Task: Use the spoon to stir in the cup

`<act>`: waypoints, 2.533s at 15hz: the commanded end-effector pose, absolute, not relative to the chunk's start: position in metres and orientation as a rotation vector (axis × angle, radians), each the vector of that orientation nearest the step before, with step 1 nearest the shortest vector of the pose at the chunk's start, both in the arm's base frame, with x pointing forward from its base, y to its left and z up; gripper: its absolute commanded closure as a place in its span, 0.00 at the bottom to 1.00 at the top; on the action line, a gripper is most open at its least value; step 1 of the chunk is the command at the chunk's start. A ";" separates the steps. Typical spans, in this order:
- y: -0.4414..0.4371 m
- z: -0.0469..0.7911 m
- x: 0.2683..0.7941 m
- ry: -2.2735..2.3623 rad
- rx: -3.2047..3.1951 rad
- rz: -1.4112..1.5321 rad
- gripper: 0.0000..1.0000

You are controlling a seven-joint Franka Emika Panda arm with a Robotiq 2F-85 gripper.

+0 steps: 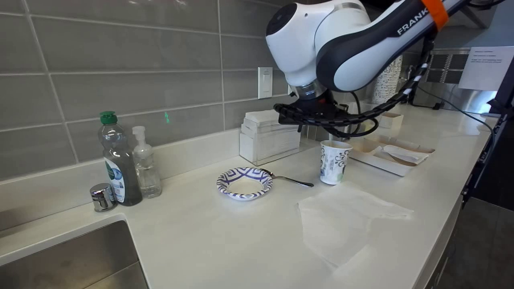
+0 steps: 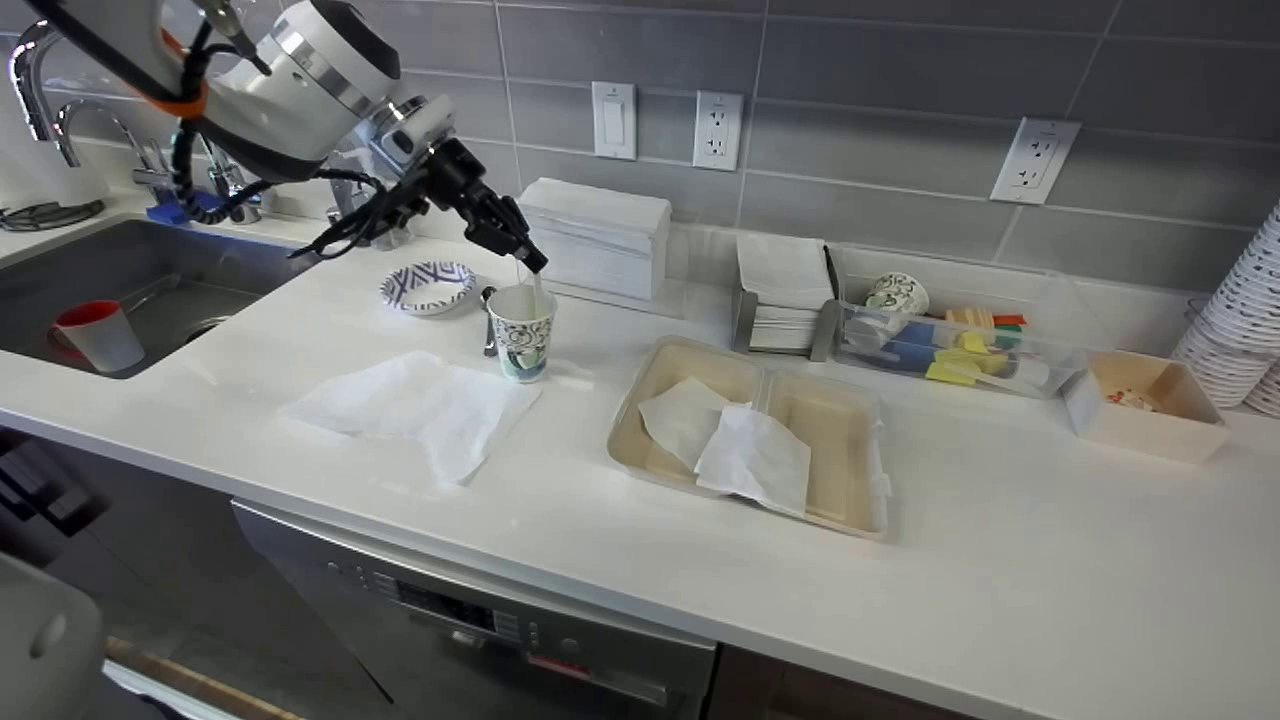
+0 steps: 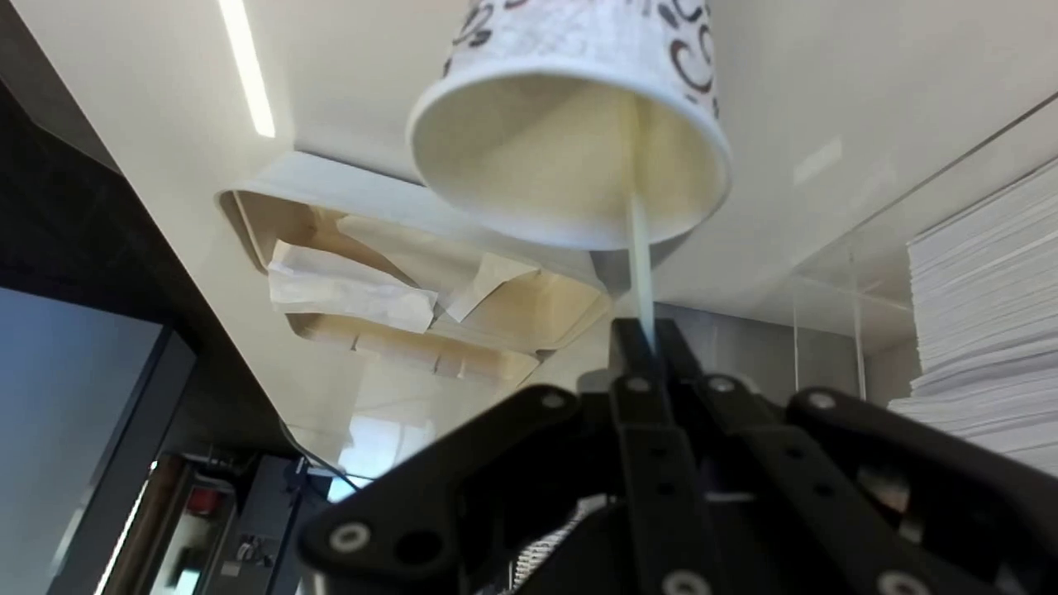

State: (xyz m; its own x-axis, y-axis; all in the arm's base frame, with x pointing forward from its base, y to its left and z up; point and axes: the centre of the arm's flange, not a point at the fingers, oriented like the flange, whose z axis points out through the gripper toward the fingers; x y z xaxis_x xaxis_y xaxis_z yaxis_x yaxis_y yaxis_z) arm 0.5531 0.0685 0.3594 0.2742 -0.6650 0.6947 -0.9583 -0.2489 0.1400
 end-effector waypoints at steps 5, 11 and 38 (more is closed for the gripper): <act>0.079 0.350 0.550 -1.469 2.017 0.702 0.99; 0.087 0.352 0.546 -1.460 2.076 0.618 0.99; 0.078 0.370 0.542 -1.403 2.082 0.613 0.41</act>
State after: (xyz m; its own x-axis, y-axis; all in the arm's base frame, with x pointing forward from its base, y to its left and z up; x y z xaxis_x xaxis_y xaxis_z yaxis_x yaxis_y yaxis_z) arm 0.5484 0.0770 0.3586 0.3453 -0.6627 0.6645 -0.9368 -0.2856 0.2020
